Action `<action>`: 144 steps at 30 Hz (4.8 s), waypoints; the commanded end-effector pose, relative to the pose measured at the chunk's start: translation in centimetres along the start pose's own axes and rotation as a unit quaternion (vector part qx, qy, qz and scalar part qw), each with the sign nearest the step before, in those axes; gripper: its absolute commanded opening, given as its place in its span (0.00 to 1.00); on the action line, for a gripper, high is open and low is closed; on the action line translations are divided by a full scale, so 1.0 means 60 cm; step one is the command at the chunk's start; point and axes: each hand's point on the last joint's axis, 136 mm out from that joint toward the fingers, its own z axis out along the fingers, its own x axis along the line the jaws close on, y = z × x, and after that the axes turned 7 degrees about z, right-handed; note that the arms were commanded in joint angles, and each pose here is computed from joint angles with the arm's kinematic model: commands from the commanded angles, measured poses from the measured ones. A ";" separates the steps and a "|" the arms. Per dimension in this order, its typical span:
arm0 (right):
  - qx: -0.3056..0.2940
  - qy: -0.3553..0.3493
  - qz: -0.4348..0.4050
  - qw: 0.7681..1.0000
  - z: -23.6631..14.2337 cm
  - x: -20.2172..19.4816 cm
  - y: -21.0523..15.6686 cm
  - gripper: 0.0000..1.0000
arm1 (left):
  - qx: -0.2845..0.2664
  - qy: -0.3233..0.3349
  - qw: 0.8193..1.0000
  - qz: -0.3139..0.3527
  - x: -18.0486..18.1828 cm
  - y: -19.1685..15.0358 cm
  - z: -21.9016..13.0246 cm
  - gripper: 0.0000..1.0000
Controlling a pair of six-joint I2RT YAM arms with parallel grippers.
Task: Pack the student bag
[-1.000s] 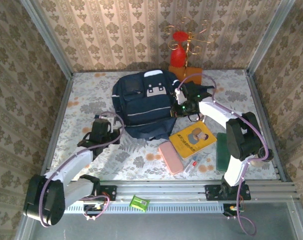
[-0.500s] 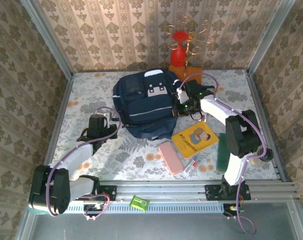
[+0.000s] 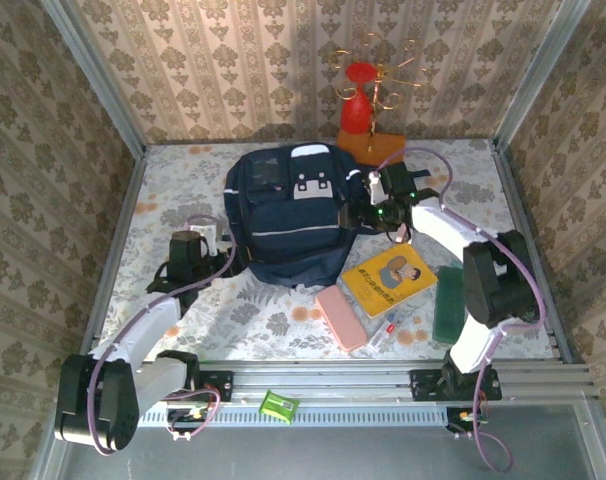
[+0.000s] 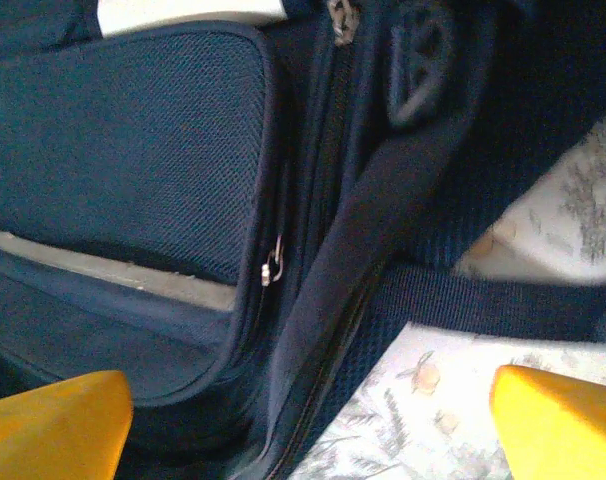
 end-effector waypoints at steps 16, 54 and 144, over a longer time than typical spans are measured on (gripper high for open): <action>0.013 0.022 -0.009 1.000 0.052 0.079 -0.037 0.15 | 0.010 -0.033 0.998 -0.054 0.012 -0.023 0.012 0.85; 0.024 0.021 -0.037 0.999 0.020 0.035 0.015 0.00 | 0.022 -0.172 0.984 -0.037 -0.046 -0.015 0.055 0.58; 0.038 0.049 -0.107 0.992 -0.004 0.020 -0.001 0.00 | 0.021 0.116 0.993 0.000 0.102 0.008 0.045 0.00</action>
